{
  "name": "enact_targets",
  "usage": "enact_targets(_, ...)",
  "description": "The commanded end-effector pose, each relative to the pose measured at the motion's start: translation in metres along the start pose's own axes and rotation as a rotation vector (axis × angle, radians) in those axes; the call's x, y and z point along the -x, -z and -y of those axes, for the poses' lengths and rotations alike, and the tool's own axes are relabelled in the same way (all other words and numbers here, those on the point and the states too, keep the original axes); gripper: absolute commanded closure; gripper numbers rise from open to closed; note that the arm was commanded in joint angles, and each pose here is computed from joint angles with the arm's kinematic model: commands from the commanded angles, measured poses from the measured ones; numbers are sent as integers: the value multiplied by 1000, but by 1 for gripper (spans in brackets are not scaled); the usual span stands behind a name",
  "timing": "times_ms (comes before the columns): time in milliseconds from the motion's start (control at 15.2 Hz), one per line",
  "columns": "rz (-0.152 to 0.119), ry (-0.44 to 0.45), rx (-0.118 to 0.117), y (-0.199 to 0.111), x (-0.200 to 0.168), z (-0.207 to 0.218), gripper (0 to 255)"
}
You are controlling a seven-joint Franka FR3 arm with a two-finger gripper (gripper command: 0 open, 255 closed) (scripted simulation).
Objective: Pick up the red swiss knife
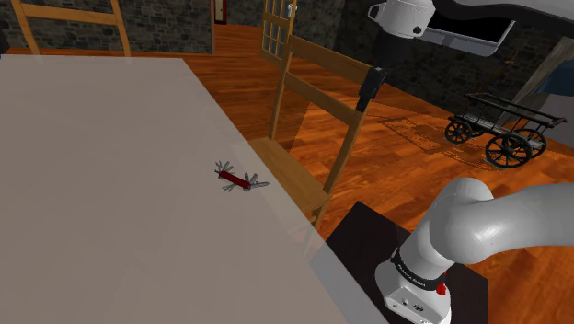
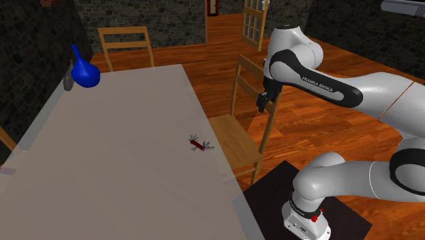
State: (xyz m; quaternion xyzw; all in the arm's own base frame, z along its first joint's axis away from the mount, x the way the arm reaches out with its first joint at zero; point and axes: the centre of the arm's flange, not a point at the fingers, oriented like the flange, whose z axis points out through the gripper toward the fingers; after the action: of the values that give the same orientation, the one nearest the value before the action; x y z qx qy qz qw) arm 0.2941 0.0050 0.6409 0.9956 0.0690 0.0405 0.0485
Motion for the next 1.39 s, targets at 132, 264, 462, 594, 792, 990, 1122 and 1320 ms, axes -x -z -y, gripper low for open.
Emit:
enact_targets(132,6,-13,-7,-12,-15,18,0)
enact_targets(264,12,-27,-13,-23,-29,37,0)
enact_targets(462,21,-47,-23,-40,-52,64,0)
enact_targets(594,27,-60,-30,-52,-67,82,0)
enact_targets(792,36,-80,-40,-69,-90,109,0)
enact_targets(990,45,-100,-50,-86,-113,135,0)
enact_targets(1122,51,-113,-57,-97,-129,152,0)
enact_targets(1320,60,-133,-67,-114,-153,178,0)
